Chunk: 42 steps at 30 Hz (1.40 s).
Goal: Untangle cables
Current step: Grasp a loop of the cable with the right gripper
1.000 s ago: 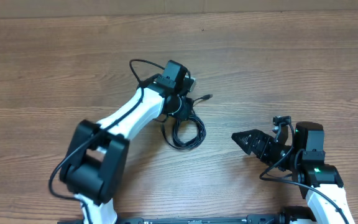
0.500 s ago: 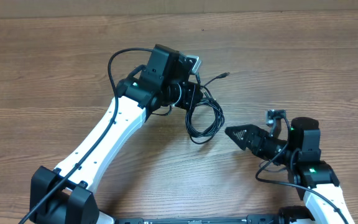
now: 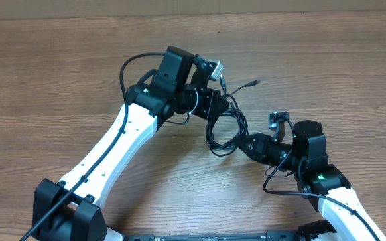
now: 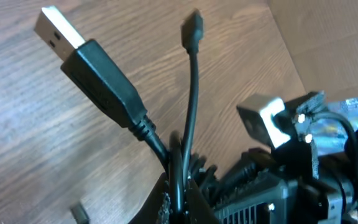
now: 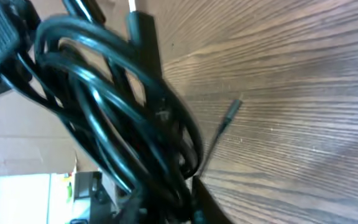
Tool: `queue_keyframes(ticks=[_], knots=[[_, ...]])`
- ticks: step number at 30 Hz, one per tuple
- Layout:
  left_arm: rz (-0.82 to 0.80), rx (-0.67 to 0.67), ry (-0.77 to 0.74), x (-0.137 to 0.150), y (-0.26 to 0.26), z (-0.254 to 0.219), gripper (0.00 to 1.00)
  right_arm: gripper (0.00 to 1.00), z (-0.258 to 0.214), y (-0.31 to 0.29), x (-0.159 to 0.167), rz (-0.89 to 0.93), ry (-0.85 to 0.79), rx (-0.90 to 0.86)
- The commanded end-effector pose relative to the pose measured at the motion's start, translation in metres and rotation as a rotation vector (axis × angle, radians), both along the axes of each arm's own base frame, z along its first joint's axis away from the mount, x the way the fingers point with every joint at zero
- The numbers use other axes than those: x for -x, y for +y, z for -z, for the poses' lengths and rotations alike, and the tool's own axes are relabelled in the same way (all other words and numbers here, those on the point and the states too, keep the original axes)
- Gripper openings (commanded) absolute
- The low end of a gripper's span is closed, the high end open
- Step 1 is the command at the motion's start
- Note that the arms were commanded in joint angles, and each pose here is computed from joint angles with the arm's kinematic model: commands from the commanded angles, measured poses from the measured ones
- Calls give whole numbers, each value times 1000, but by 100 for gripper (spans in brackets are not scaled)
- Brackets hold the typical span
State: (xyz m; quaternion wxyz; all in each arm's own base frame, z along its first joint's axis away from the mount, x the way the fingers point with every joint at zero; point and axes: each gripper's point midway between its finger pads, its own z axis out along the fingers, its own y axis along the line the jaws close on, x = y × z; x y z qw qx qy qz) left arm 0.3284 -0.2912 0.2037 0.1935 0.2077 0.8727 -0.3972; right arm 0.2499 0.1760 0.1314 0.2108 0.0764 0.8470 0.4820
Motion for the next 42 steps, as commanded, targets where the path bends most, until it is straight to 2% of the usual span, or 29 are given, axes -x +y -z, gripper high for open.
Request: queue_keyframes(ticks=[1,8,14,17,22,27,29,36,37,39,40,42], knots=[[-94,-24,-90,-24,9,-13,4,6,-5,7,8,-58,2,-21],[-408,-59,-38,-63,43,-10,4,4,4,10,28,-142,47,-14],[-635,-108,-7,-79,68,-3,4,4,-7,20,46,-255,56,-95],[-672,-108,3,-82,71,-2,4,4,-10,23,50,-280,59,-118],[-664,-142,37,-78,70,12,4,4,-13,23,47,-279,30,-118],[-617,-236,100,-57,77,31,4,4,-28,26,35,-285,-83,-129],[-513,-277,89,-45,73,36,4,4,-40,28,28,-290,-169,-137],[-112,-133,74,-6,31,22,5,4,-70,31,14,-301,-367,-158],[-79,-133,69,-2,30,23,7,4,-74,31,13,-301,-394,-160],[-56,-163,63,2,34,27,34,7,-75,31,9,-286,-409,-153],[-65,-173,62,1,36,28,52,7,-75,30,9,-282,-407,-150],[-69,-175,55,-1,36,28,68,7,-73,30,8,-276,-399,-146]])
